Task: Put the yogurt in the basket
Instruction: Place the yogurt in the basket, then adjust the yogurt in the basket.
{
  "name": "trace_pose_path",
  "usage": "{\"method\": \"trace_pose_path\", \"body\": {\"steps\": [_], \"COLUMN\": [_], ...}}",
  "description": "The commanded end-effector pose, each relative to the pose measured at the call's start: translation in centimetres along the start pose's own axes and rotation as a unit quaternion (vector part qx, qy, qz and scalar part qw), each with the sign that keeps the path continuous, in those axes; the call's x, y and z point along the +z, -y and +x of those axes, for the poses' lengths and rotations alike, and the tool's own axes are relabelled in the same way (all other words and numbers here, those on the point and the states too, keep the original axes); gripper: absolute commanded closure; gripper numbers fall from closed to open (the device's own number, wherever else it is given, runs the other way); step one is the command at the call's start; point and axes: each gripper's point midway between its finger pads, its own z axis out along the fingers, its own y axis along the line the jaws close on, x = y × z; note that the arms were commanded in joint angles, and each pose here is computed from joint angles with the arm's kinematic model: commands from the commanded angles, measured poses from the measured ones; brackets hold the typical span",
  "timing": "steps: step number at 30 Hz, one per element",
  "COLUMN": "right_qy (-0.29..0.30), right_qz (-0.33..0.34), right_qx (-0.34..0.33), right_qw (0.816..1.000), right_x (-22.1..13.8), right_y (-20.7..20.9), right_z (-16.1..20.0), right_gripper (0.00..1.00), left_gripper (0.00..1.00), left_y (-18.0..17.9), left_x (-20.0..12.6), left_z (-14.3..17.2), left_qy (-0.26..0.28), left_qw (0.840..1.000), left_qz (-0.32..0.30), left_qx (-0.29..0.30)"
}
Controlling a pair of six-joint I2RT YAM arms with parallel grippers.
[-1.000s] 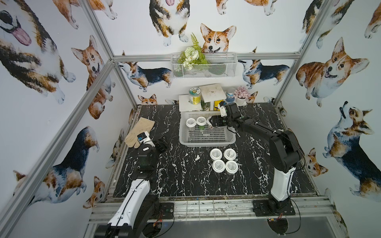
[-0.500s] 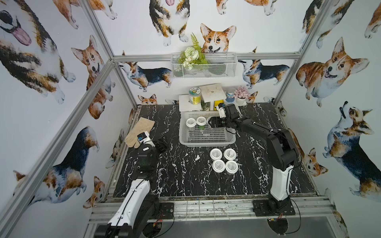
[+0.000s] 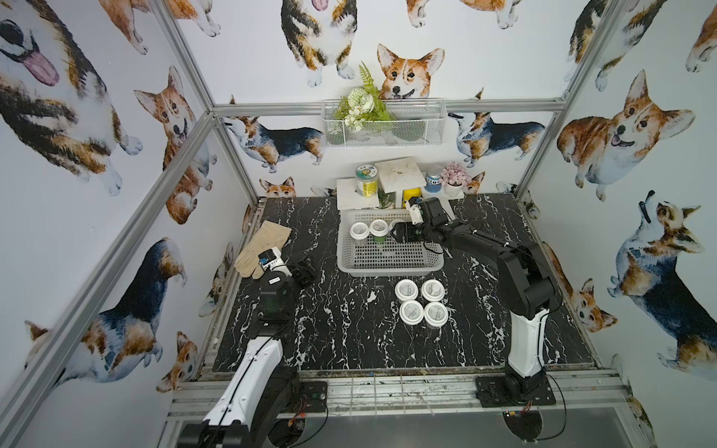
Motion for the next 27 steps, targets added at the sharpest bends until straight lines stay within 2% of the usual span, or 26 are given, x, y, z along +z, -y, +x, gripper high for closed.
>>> {"method": "trace_pose_path", "body": {"steps": [1, 6, 14, 19, 24, 27], "right_qy": [0.016, 0.014, 0.067, 0.094, 0.094, 0.099], "right_qz": [0.002, -0.012, -0.076, -0.062, -0.041, -0.026], "right_qx": [-0.005, -0.006, -0.021, -0.024, -0.009, -0.005], "right_qw": [1.0, 1.0, 0.995, 0.993, 0.995, 0.995], "right_x": [0.1, 0.0, -4.0, -5.6, -5.6, -6.3], "right_y": [0.0, -0.6, -4.0, -3.5, -1.9, -1.2], "right_z": [-0.8, -0.8, -2.7, -3.1, -2.6, -1.9], "right_gripper": [0.04, 0.04, 0.02, 0.01, 0.01, 0.02], "left_gripper": [0.23, 0.23, 0.23, 0.23, 0.23, 0.24], "left_y": [0.4, 0.4, 0.4, 0.4, 0.5, 1.8], "left_x": [0.0, 0.0, 0.1, 0.1, 0.1, -0.1], "left_z": [-0.8, -0.7, -0.7, -0.7, -0.8, -1.2], "left_qy": [0.013, 0.013, 0.011, 0.01, 0.012, 0.016], "left_qw": [1.0, 1.0, 1.0, 1.0, 1.0, 0.999], "left_qz": [0.007, 0.007, 0.005, 0.005, 0.006, 0.015], "left_qx": [0.005, 0.005, 0.005, 0.006, 0.009, 0.031]}}
